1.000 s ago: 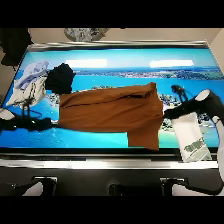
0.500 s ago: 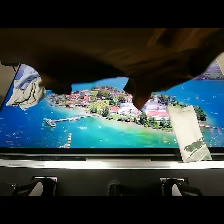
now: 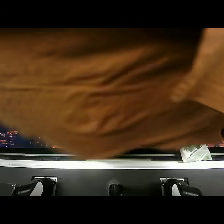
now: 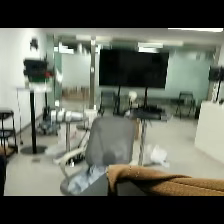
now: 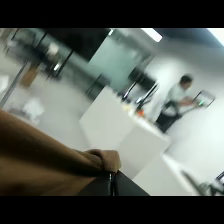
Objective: Fold the shirts.
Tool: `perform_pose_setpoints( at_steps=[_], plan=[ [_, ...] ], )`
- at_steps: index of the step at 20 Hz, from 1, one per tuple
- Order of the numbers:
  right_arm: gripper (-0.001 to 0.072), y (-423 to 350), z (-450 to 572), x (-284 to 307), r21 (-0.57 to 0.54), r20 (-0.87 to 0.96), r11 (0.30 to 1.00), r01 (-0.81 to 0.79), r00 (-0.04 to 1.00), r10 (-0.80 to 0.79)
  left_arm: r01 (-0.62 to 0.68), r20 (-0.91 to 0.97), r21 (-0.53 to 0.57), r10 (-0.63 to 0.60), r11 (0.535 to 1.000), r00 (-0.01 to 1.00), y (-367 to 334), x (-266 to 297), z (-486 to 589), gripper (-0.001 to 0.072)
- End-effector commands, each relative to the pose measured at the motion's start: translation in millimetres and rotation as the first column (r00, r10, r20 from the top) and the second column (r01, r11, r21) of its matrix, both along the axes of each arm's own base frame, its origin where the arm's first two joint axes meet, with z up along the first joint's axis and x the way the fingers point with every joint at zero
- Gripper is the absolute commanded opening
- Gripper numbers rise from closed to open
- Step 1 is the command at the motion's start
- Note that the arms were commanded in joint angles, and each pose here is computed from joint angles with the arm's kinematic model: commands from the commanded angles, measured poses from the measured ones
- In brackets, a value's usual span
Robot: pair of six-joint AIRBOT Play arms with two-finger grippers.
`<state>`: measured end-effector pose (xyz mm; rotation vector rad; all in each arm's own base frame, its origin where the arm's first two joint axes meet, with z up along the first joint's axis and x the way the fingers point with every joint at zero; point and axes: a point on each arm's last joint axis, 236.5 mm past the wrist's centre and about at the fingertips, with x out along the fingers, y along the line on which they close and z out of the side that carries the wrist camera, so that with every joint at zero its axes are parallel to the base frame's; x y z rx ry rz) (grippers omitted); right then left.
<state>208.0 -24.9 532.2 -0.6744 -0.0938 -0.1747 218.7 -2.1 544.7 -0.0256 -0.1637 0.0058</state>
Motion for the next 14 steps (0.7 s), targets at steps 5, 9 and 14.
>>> perform_pose_setpoints(
  at_steps=[5,9,14],
  plan=[
    [0.0029,-9.4,-292.5,156.5,0.231,-0.844,0.972,-0.048,0.486,0.224,0.028,-0.704,-0.057,-0.060,0.998,0.707,38.1,148.5,-267.1,0.0025],
    [0.0030,6.9,-459.6,239.8,0.400,-0.898,0.914,0.073,0.231,0.375,-0.016,-0.912,-0.152,-0.134,0.988,0.387,54.2,197.6,-460.7,0.0025],
    [0.0031,32.2,-556.4,323.6,0.446,-0.866,0.879,0.170,0.328,0.377,-0.087,-0.933,-0.266,-0.234,0.960,0.275,57.6,260.3,-561.4,0.0025]
  ],
)
